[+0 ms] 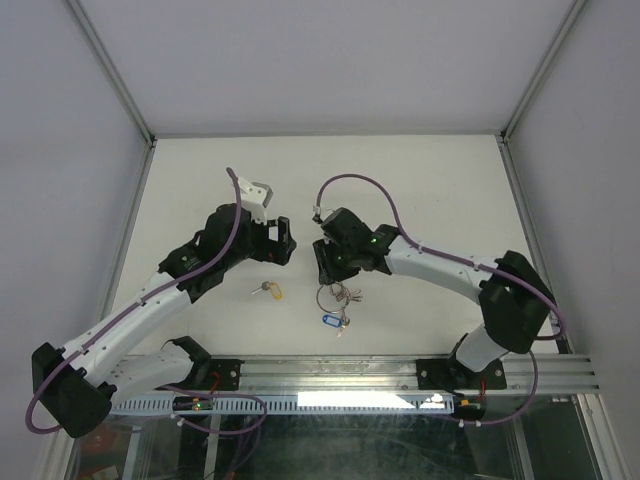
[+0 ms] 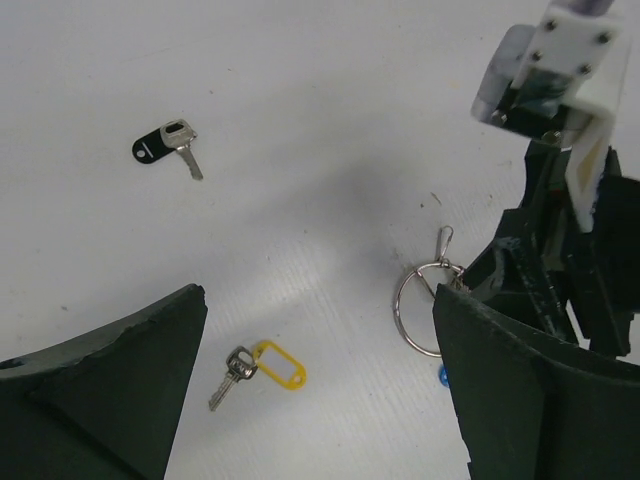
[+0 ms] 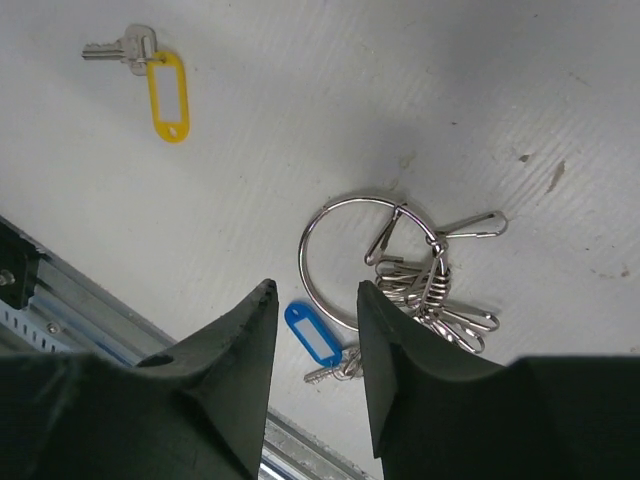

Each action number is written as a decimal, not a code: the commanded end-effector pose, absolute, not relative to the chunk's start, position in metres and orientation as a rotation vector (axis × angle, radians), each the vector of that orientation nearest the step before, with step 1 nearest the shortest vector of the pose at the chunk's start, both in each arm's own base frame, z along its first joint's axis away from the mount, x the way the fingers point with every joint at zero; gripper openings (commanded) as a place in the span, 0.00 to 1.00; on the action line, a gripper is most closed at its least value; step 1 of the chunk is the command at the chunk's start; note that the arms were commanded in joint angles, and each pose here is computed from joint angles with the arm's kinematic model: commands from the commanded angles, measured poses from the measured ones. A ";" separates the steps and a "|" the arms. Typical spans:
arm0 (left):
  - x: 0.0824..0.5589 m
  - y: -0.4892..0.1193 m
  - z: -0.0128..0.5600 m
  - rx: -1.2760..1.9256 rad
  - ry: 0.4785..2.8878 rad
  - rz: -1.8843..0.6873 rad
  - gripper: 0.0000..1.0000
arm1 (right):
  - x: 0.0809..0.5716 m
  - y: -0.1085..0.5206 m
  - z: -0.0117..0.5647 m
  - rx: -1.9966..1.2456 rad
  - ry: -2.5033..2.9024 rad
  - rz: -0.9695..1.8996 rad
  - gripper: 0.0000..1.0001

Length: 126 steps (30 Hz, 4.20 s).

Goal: Put the keys on the keyring

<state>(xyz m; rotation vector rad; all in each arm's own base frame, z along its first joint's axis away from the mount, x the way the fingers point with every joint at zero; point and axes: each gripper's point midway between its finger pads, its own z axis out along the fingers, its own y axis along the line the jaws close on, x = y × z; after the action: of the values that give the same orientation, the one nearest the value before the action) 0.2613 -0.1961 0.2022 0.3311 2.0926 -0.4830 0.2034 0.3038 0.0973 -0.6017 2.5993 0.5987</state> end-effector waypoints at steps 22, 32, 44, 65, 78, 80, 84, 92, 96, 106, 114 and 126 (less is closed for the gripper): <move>0.268 -0.184 0.215 0.267 2.029 -0.442 0.93 | 0.212 0.314 0.042 -0.607 2.649 0.212 0.32; 0.269 -0.183 0.214 0.268 2.029 -0.434 0.93 | 0.215 0.316 0.028 -0.624 2.645 0.188 0.25; 0.269 -0.178 0.221 0.281 1.994 -0.417 0.95 | 0.217 0.307 0.053 -0.649 2.574 0.210 0.00; 0.209 -0.223 0.324 0.569 1.456 -0.840 0.81 | 0.171 0.287 0.209 -1.097 2.263 0.828 0.00; 0.166 -0.272 0.335 0.797 1.266 -0.667 0.75 | 0.151 0.265 0.253 -1.133 2.283 0.906 0.00; 0.159 -0.279 0.333 0.836 1.232 -0.620 0.75 | 0.149 0.264 0.258 -1.131 2.296 0.915 0.00; 0.152 -0.292 0.336 0.859 1.186 -0.569 0.77 | 0.147 0.260 0.268 -1.103 2.324 0.928 0.00; 0.151 -0.316 0.319 0.967 1.134 -0.418 0.77 | 0.135 0.261 0.281 -1.123 2.337 1.016 0.00; 0.149 -0.324 0.301 1.082 1.084 -0.291 0.76 | 0.128 0.260 0.286 -1.145 2.332 1.053 0.00; 0.144 -0.335 0.291 1.224 0.960 -0.202 0.62 | 0.122 0.261 0.291 -1.159 2.337 1.092 0.00; 0.141 -0.344 0.289 1.289 0.902 -0.171 0.49 | 0.118 0.261 0.289 -1.172 2.347 1.114 0.00; 0.133 -0.352 0.281 1.376 0.855 -0.135 0.21 | 0.119 0.261 0.285 -1.171 2.357 1.115 0.00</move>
<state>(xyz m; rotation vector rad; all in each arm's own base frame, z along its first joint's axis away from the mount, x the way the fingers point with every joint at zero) 0.1398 -0.3437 0.2638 1.3838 0.9034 -0.1136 0.1171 0.2526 0.2679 -1.1579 2.4422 1.0507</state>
